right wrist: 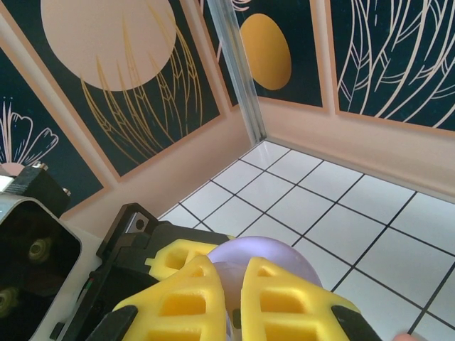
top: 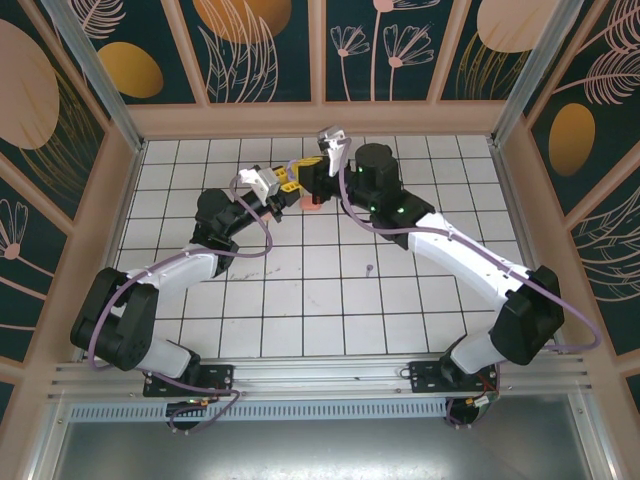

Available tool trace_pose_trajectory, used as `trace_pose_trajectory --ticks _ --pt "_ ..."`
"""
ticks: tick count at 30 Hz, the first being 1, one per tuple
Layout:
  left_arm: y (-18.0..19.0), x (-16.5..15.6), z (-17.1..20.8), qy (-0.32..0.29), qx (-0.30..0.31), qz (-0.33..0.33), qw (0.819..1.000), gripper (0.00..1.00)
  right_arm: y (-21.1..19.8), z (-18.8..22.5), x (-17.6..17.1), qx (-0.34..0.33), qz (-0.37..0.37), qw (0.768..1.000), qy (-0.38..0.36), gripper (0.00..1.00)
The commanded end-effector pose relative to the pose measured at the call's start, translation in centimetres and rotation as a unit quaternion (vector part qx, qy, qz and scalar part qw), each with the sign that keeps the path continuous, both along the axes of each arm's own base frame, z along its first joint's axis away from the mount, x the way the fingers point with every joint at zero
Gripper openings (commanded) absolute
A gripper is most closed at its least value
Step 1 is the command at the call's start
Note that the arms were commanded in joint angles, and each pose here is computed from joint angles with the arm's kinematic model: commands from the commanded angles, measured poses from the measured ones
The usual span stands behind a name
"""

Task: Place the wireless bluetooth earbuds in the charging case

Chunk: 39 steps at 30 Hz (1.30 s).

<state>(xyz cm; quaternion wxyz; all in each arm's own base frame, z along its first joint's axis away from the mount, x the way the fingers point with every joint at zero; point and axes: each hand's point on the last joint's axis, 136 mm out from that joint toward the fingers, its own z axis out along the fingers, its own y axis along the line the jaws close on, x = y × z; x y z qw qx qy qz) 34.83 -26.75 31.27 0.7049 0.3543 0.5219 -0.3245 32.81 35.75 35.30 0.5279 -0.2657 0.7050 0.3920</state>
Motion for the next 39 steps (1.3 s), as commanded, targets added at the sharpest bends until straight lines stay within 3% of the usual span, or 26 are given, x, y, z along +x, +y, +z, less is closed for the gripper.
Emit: trace_pose_trajectory --ticks 1,7,22,24,29,31,35,39 --pt "-0.2 -2.2 5.6 -0.081 -0.045 -0.030 0.995 0.00 0.0 -1.6 -0.9 -0.004 0.006 1.000 0.021 0.04" --pt "-0.2 -2.4 6.0 -0.081 -0.052 -0.035 0.995 0.00 0.1 -1.9 -1.2 -0.006 0.013 1.000 0.016 0.04" --pt "-0.1 -2.7 6.5 -0.087 -0.054 -0.037 0.994 0.00 -0.9 -6.5 -0.5 -0.118 -0.008 0.993 0.014 0.03" --pt "-0.2 -2.6 6.3 -0.083 -0.053 -0.036 0.994 0.00 -0.7 -5.7 -0.3 -0.109 -0.011 0.994 0.013 0.08" --pt "-0.1 -2.0 5.8 -0.071 -0.051 -0.028 0.996 0.00 -1.0 -2.2 0.0 -0.076 -0.023 0.997 0.018 0.42" --pt "-0.2 -1.9 5.3 -0.066 -0.049 -0.028 0.996 0.00 -1.6 -0.5 -0.4 -0.057 -0.024 0.998 0.018 0.48" --pt "-0.2 -1.7 4.6 -0.059 -0.051 -0.026 0.997 0.00 -4.0 2.6 -1.4 -0.018 -0.037 0.999 0.020 0.53" --pt "-0.1 -1.7 4.1 -0.058 -0.052 -0.021 0.997 0.00 -8.0 2.9 -1.5 0.011 -0.086 0.994 0.061 0.55"
